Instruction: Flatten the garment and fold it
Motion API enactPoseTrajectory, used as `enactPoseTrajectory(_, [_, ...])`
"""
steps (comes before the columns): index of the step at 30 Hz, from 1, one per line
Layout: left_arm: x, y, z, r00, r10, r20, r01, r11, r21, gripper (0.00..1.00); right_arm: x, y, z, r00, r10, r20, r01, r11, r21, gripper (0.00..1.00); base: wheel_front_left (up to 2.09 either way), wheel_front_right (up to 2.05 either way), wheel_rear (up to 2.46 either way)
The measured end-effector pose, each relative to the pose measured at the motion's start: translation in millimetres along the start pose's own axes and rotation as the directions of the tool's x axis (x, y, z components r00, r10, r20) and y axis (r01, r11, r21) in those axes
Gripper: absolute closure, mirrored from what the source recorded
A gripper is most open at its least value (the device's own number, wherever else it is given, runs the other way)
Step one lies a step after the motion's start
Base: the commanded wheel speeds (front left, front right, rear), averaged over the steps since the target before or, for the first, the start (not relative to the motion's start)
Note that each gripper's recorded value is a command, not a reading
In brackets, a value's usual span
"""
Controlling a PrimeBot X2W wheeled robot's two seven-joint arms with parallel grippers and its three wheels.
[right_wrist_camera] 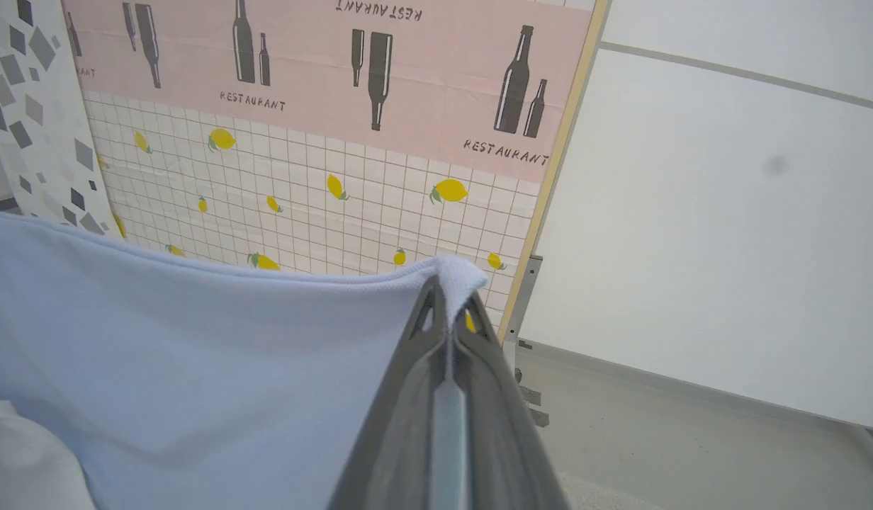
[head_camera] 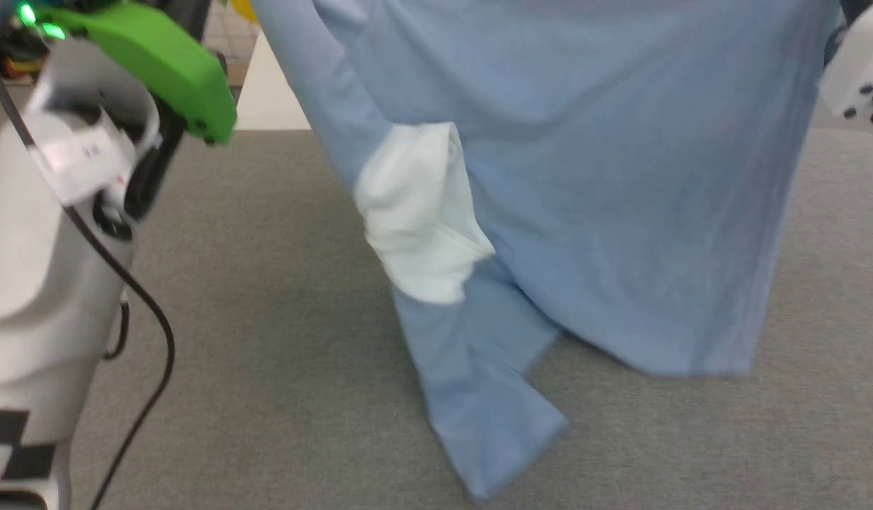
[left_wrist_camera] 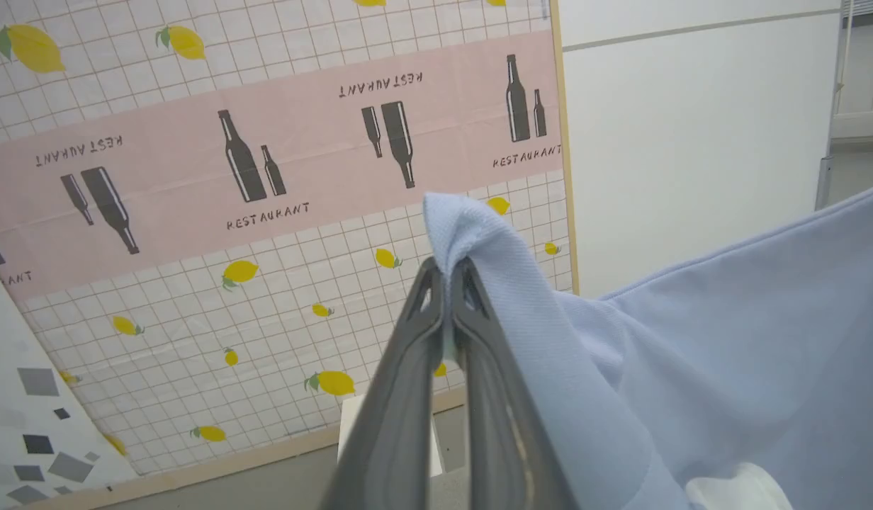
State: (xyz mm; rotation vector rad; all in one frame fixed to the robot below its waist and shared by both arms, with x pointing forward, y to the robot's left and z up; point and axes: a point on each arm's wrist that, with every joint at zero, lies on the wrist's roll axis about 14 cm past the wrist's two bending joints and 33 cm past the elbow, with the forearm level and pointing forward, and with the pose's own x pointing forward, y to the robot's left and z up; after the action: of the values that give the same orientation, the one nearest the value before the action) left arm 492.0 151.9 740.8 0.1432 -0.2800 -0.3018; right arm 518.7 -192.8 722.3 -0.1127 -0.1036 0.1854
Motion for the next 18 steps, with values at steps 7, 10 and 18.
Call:
enactPoseTrajectory(7, [23, -1, 72, 0.991, -0.005, 0.135, -0.004, 0.998, 0.069, 1.0, -12, -17, 48, 0.994, -0.058, 0.095, 0.061, 0.998, -0.029, 1.0, 0.0, 0.0, 0.0])
enactPoseTrajectory(10, [31, -1, 104, 0.982, -0.006, 0.188, -0.011, 0.996, 0.089, 1.0, -14, -20, 66, 0.99, -0.066, 0.126, 0.072, 0.996, -0.045, 1.0, 0.0, 0.0, 0.0])
enactPoseTrajectory(18, [51, 4, 143, 0.975, -0.002, 0.221, -0.026, 0.992, 0.122, 1.0, -10, -20, 96, 0.985, -0.057, 0.16, 0.072, 0.993, -0.089, 1.0, 0.0, 0.0, 0.0])
